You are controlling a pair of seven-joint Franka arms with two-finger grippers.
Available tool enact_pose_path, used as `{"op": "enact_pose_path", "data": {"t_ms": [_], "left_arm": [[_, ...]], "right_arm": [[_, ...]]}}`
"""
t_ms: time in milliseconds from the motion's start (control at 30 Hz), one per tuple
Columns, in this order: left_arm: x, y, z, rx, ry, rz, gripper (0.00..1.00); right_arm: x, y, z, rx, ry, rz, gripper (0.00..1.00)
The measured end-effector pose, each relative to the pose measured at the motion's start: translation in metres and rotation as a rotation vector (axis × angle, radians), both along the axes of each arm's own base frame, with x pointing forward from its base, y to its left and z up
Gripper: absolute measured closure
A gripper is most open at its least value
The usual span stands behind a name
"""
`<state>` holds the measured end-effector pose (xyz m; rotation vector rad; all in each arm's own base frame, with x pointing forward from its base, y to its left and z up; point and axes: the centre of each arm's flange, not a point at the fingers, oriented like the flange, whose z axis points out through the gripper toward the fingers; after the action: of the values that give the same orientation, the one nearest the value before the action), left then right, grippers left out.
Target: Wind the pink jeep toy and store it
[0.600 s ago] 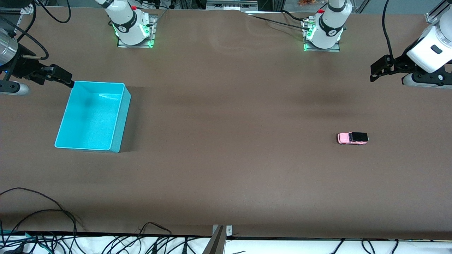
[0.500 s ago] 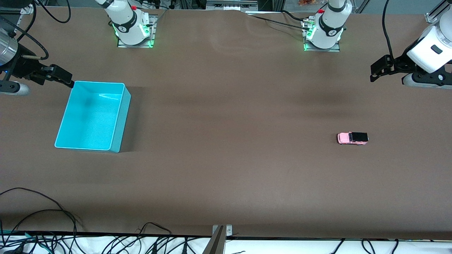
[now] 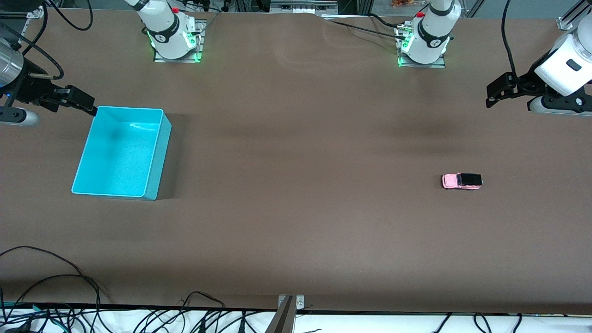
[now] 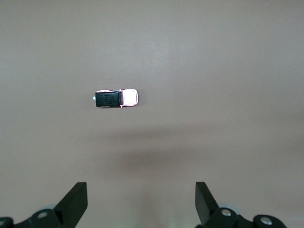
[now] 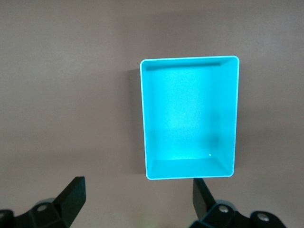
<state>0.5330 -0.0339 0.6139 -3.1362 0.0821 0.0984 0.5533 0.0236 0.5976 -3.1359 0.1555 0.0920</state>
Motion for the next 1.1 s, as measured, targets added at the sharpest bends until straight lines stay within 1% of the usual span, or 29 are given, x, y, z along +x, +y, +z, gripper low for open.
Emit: {"op": "enact_pose_path", "data": {"t_ms": [1100], "left_arm": [[-0.0013, -0.0082, -0.0005, 0.0, 0.006, -0.015, 0.0]], "right_arm": [[0.0005, -0.0001, -0.0014, 0.0, 0.003, 0.0, 0.0]]}}
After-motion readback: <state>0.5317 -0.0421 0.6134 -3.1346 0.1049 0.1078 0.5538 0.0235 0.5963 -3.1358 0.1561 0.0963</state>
